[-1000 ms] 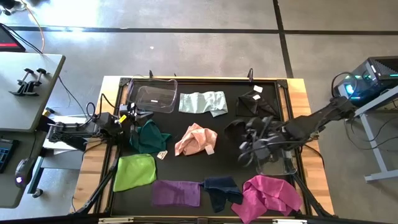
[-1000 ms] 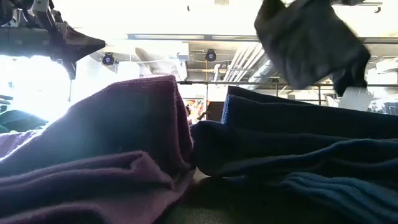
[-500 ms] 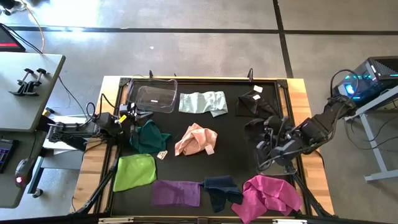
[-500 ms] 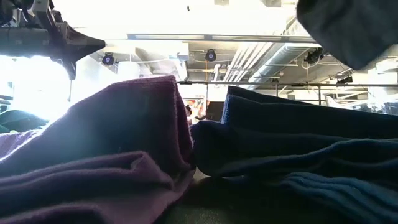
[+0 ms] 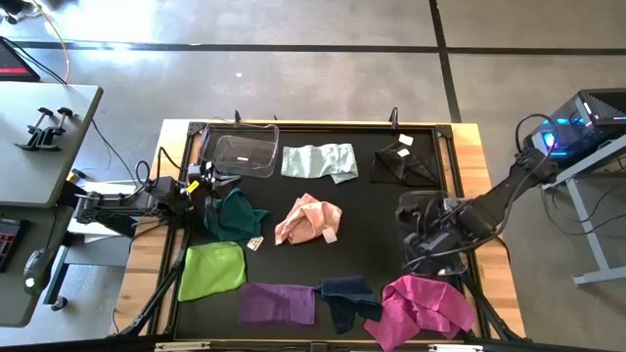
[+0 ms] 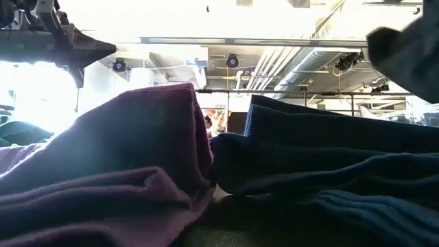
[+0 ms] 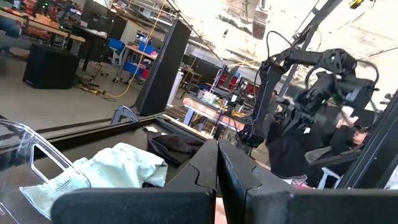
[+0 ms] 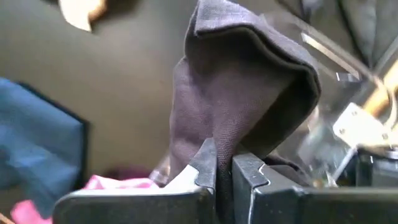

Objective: Sort towels by color in basket
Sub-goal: Put the bottom black towel into the bottom transparent bin

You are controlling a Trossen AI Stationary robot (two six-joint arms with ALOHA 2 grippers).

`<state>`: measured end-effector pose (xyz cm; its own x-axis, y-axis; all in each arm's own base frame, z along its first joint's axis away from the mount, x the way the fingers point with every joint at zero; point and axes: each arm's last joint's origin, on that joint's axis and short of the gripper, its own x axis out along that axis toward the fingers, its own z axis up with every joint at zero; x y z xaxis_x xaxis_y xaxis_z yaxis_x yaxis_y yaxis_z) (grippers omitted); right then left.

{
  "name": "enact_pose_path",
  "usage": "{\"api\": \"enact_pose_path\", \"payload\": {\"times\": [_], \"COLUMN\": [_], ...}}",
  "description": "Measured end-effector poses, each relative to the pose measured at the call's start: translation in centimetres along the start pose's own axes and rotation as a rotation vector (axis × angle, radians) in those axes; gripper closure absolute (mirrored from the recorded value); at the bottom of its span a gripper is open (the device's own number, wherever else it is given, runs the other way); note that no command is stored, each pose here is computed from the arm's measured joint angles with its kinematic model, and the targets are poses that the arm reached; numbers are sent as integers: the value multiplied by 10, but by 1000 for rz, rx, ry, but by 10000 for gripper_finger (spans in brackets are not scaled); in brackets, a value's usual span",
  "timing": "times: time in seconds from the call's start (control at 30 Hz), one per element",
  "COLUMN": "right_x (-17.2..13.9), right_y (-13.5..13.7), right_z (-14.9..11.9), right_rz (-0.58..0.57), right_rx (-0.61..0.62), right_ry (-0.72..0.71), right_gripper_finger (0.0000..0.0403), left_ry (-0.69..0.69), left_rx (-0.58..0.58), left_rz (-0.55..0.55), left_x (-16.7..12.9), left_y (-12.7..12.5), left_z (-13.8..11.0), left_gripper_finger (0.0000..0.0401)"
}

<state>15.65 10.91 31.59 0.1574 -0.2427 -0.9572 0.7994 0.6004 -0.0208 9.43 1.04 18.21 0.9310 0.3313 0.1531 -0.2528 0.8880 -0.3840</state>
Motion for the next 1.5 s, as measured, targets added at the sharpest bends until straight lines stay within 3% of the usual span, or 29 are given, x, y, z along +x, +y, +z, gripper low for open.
{"api": "enact_pose_path", "payload": {"times": [0.47,1.2,1.5], "right_x": [54,132,156], "right_y": [-13,-9,-24], "right_z": [-15,-1,-11], "right_rz": [-221,-60,-128], "right_rx": [147,157,199], "right_ry": [131,206,261], "right_gripper_finger": [395,383,382], "left_ry": [-7,-34,-33], "left_rx": [0,-7,-7], "left_rz": [0,9,9], "left_x": [0,0,0], "left_y": [0,0,0], "left_z": [1,3,3], "left_gripper_finger": [400,400,400]}}
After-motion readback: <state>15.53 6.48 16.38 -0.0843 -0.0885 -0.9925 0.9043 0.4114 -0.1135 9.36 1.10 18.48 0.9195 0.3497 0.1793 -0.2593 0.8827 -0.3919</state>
